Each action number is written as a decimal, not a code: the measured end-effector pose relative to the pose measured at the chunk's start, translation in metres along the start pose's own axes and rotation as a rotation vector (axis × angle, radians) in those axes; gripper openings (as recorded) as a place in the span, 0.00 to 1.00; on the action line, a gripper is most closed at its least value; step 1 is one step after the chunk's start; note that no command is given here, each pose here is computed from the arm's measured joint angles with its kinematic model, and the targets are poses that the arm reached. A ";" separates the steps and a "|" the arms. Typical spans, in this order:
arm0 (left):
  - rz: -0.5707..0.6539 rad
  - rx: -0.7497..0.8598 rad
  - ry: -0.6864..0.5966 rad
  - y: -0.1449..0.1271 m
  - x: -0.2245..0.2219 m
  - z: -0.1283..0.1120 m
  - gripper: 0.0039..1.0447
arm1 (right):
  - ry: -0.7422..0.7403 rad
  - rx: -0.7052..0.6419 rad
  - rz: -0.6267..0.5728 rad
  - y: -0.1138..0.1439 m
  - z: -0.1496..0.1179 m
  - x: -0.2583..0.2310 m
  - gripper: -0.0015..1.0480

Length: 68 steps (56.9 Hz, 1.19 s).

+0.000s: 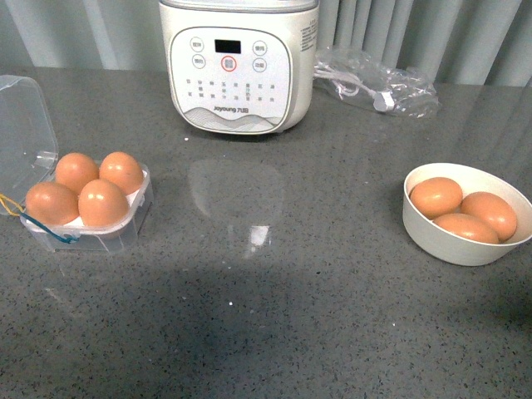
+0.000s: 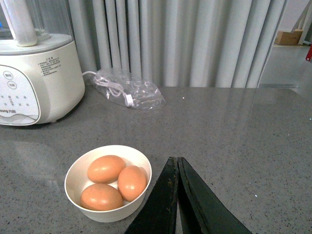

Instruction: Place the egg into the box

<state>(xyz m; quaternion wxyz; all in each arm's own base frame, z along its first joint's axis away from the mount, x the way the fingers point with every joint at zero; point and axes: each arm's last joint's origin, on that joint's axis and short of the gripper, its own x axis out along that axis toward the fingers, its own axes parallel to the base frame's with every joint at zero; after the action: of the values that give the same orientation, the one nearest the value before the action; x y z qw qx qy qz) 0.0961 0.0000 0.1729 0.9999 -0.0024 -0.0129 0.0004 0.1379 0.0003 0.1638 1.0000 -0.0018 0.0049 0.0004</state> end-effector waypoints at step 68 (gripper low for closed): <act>0.000 0.000 0.000 0.000 0.000 0.000 0.94 | -0.015 0.000 0.003 0.000 0.001 -0.040 0.03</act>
<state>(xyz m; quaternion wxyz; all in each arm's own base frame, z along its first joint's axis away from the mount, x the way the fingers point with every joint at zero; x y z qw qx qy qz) 0.0961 0.0000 0.1729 0.9999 -0.0024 -0.0129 0.0002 0.0977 0.0003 0.1653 1.0000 -0.0018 -0.0026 0.0021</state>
